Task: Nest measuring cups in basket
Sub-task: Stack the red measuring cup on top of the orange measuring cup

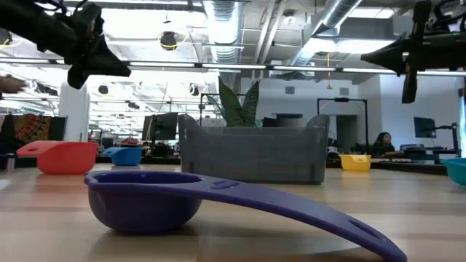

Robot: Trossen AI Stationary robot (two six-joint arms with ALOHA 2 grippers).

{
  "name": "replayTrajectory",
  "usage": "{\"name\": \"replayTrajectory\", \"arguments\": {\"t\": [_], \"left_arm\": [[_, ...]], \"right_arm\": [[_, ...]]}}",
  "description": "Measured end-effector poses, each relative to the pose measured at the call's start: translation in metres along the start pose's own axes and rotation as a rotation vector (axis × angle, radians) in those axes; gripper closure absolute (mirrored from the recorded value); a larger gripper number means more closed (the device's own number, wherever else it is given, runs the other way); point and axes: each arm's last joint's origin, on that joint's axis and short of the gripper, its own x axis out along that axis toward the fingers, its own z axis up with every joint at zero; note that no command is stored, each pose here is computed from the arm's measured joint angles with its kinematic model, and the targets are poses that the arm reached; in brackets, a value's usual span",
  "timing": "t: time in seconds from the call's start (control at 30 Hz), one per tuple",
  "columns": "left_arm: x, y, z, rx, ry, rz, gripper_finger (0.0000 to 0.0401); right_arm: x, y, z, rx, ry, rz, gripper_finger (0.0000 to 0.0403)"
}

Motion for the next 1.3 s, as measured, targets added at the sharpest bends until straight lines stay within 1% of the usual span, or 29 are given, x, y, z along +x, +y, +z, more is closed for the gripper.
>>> {"name": "replayTrajectory", "arguments": {"t": [0.07, 0.13, 0.23, 0.33, 0.4, 0.5, 0.6, 0.7, 0.8, 0.93, 1.03, 1.2, 1.3], "left_arm": [[0.003, -0.001, 0.001, -0.036, 0.026, 0.034, 0.0401], [0.004, -0.001, 0.005, -0.083, 0.032, 0.099, 0.0401], [0.004, -0.002, 0.01, -0.125, 0.072, 0.151, 0.0401], [0.006, -0.005, 0.014, -0.158, 0.142, 0.148, 0.0401], [0.007, -0.008, 0.017, -0.202, 0.2, 0.145, 0.0401], [0.009, -0.017, 0.021, -0.29, 0.314, 0.12, 0.0401], [0.01, -0.032, 0.022, -0.325, 0.457, 0.083, 0.0401], [0.01, -0.046, 0.021, -0.345, 0.568, 0.094, 0.0401], [0.007, -0.063, 0.021, -0.383, 0.649, 0.108, 0.0401], [0.002, -0.09, 0.013, -0.416, 0.737, 0.091, 0.0401], [-0.001, -0.106, 0.0, -0.425, 0.772, 0.12, 0.0401], [-0.005, -0.121, -0.025, -0.476, 0.816, 0.226, 0.0401], [-0.007, -0.12, -0.036, -0.477, 0.846, 0.336, 0.0396]], "right_arm": [[0.001, 0.001, 0.0, 0.007, 0.04, -0.01, 0.0389], [0.001, 0.004, 0.001, 0.01, 0.088, -0.031, 0.039], [0.004, 0.012, 0.006, -0.001, 0.159, -0.086, 0.039], [0.008, 0.022, 0.01, -0.038, 0.239, -0.141, 0.039], [0.013, 0.03, 0.012, -0.066, 0.288, -0.153, 0.039], [0.022, 0.043, 0.013, -0.129, 0.352, -0.137, 0.0387], [0.032, 0.054, 0.011, -0.183, 0.437, -0.11, 0.0383], [0.04, 0.063, 0.006, -0.179, 0.515, -0.107, 0.0387], [0.048, 0.07, -0.003, -0.165, 0.59, -0.117, 0.0394], [0.054, 0.076, -0.021, -0.178, 0.688, -0.138, 0.0393], [0.056, 0.078, -0.033, -0.176, 0.742, -0.163, 0.0385], [0.054, 0.078, -0.051, -0.177, 0.808, -0.196, 0.038], [0.052, 0.079, -0.058, -0.201, 0.832, -0.202, 0.0383]]}}
